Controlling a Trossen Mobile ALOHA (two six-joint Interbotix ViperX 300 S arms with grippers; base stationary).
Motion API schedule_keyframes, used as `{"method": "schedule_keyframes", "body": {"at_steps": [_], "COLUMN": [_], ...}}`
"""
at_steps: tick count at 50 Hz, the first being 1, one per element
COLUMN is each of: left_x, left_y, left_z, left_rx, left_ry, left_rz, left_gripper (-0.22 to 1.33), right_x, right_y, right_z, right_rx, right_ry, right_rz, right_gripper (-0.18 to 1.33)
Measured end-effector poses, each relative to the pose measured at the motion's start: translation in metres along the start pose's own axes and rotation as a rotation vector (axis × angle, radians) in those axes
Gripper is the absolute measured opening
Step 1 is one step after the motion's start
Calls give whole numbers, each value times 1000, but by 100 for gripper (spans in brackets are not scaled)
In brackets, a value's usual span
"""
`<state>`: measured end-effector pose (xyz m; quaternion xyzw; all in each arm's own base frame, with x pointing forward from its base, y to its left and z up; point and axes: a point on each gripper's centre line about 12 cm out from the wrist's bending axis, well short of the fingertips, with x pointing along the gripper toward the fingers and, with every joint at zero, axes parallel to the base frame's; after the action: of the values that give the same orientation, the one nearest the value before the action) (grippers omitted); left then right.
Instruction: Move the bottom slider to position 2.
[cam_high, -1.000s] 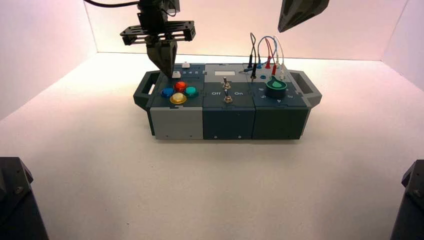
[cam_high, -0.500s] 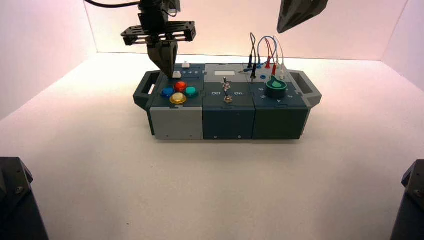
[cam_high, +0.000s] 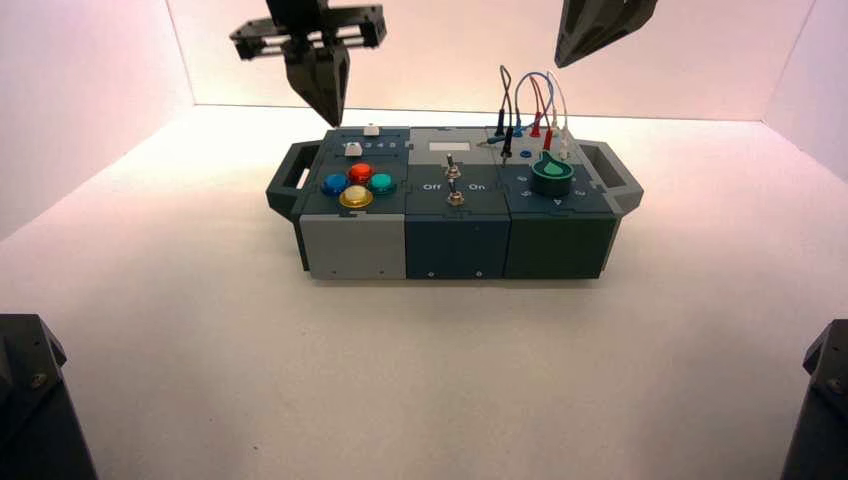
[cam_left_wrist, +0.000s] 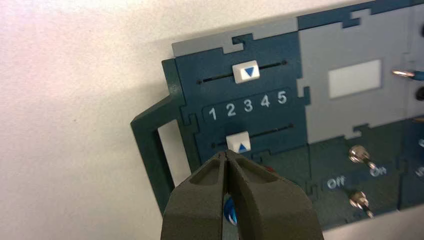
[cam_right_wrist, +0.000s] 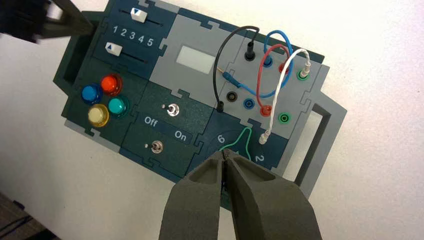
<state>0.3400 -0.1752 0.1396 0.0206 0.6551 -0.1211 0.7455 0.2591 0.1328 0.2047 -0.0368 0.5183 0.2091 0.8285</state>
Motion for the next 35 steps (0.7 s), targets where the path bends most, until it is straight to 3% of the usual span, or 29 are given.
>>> {"method": "schedule_keyframes", "body": {"at_steps": [7, 18, 26, 35], "left_x": [-14, -26, -28, -36], "left_y": [-2, -4, -5, -6], "left_z": [0, 1, 3, 3], "left_rx": [33, 137, 159, 179], "left_ry": [-1, 27, 23, -3], "left_rz": [-3, -3, -5, -10], "left_gripper": [-17, -17, -17, -17], "right_x": [-1, -7, -11, -12], "right_y": [-1, 0, 1, 1], "right_z": [-1, 4, 7, 6], "right_rx": [-20, -100, -149, -159], "right_ry": [22, 44, 47, 61], "right_rz": [-7, -15, -12, -10], "right_gripper": [-14, -14, -14, -14]}}
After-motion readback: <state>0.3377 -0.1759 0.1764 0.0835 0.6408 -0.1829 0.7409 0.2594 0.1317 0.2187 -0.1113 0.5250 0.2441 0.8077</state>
